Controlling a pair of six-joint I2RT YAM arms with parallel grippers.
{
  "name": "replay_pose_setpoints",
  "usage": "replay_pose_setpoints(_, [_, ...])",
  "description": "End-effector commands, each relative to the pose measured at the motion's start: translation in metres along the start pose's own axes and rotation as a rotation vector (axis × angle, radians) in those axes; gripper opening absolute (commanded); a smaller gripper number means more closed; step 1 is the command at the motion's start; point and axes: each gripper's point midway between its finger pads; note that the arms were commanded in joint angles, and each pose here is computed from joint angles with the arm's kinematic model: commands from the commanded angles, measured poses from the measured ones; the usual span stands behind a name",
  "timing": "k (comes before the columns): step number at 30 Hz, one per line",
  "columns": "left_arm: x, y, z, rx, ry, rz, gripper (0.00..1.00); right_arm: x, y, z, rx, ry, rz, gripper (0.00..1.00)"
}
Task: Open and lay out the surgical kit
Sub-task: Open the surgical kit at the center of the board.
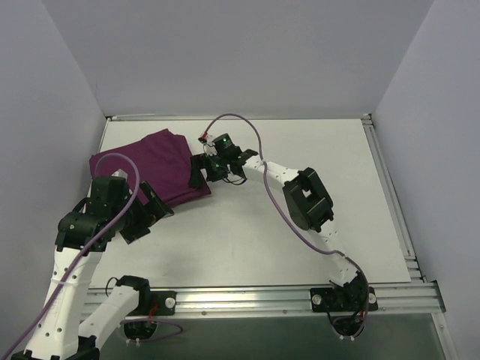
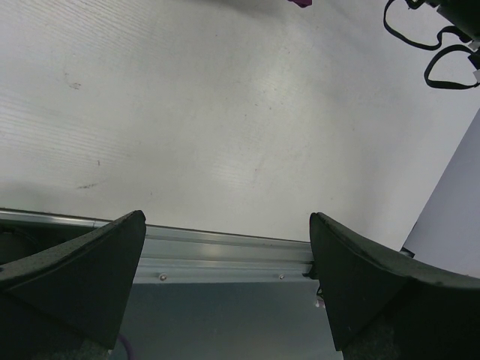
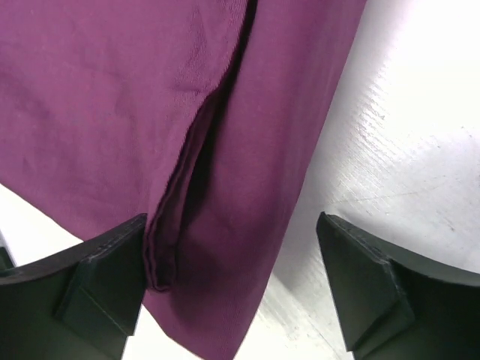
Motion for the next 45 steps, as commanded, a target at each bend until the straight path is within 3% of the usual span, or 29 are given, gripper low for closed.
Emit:
replay_pose_setpoints(1, [-0.004,-0.008,-0.009,-0.041,0.027,0.017,1.00,0.008,-0.001,-0.017,-0.033,0.015,-0.027,0.86])
replay_pose_setpoints(3, [-0.004,-0.008,-0.009,-0.041,0.028,0.015,1.00,0.004,-0.001,-0.017,-0.032,0.027,-0.014,0.67])
replay_pose_setpoints(5, [-0.003,-0.007,-0.011,-0.043,0.034,0.007,1.00,0.001,0.000,-0.013,-0.019,0.043,-0.018,0.55])
replay_pose_setpoints(9, [-0.002,-0.006,-0.018,-0.052,0.045,-0.021,1.00,-0.009,-0.005,-0.016,-0.029,0.072,0.003,0.15])
replay_pose_setpoints(12, [0.003,-0.004,-0.026,-0.056,0.046,-0.074,1.00,-0.019,-0.013,-0.022,-0.049,0.102,0.024,0.00])
replay_pose_setpoints(20, [0.014,0.018,-0.075,-0.123,0.036,-0.265,1.00,-0.078,-0.071,-0.027,-0.115,0.220,0.182,0.00])
replay_pose_setpoints(23, [0.019,0.037,-0.087,-0.122,0.018,-0.310,0.88,-0.092,-0.092,-0.025,-0.147,0.232,0.210,0.00])
replay_pose_setpoints(24, [0.022,0.041,-0.088,-0.115,0.011,-0.323,0.78,-0.101,-0.100,-0.026,-0.164,0.240,0.232,0.00])
replay_pose_setpoints(26, [0.034,0.052,-0.085,-0.080,-0.012,-0.389,0.70,-0.106,-0.116,-0.021,-0.178,0.249,0.257,0.00])
replay_pose_setpoints(29, [0.056,0.058,-0.073,-0.036,-0.058,-0.492,0.51,-0.120,-0.138,-0.015,-0.206,0.275,0.315,0.00])
replay_pose_setpoints(30, [0.061,0.061,-0.070,-0.033,-0.067,-0.506,0.40,-0.125,-0.144,-0.013,-0.212,0.286,0.330,0.00])
replay_pose_setpoints(33, [0.081,0.072,-0.065,-0.023,-0.107,-0.530,0.17,-0.135,-0.167,-0.005,-0.234,0.313,0.360,0.00])
replay_pose_setpoints(34, [0.085,0.080,-0.066,-0.007,-0.125,-0.531,0.02,-0.136,-0.179,-0.008,-0.257,0.318,0.363,0.00])
replay_pose_setpoints(40, [0.096,0.149,-0.067,0.160,-0.117,-0.524,0.02,-0.149,-0.213,0.013,-0.248,0.358,0.396,0.00])
replay_pose_setpoints(45, [0.083,0.207,-0.090,0.212,-0.061,-0.456,0.02,-0.162,-0.224,0.022,-0.250,0.403,0.408,0.00])
Point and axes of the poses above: each gripper's point midway between its finger pads, its own y axis out along the fingers, its own x axis along the line the jaws close on, z = x × y, and after that the axes turned 12 degrees about y, right-handed
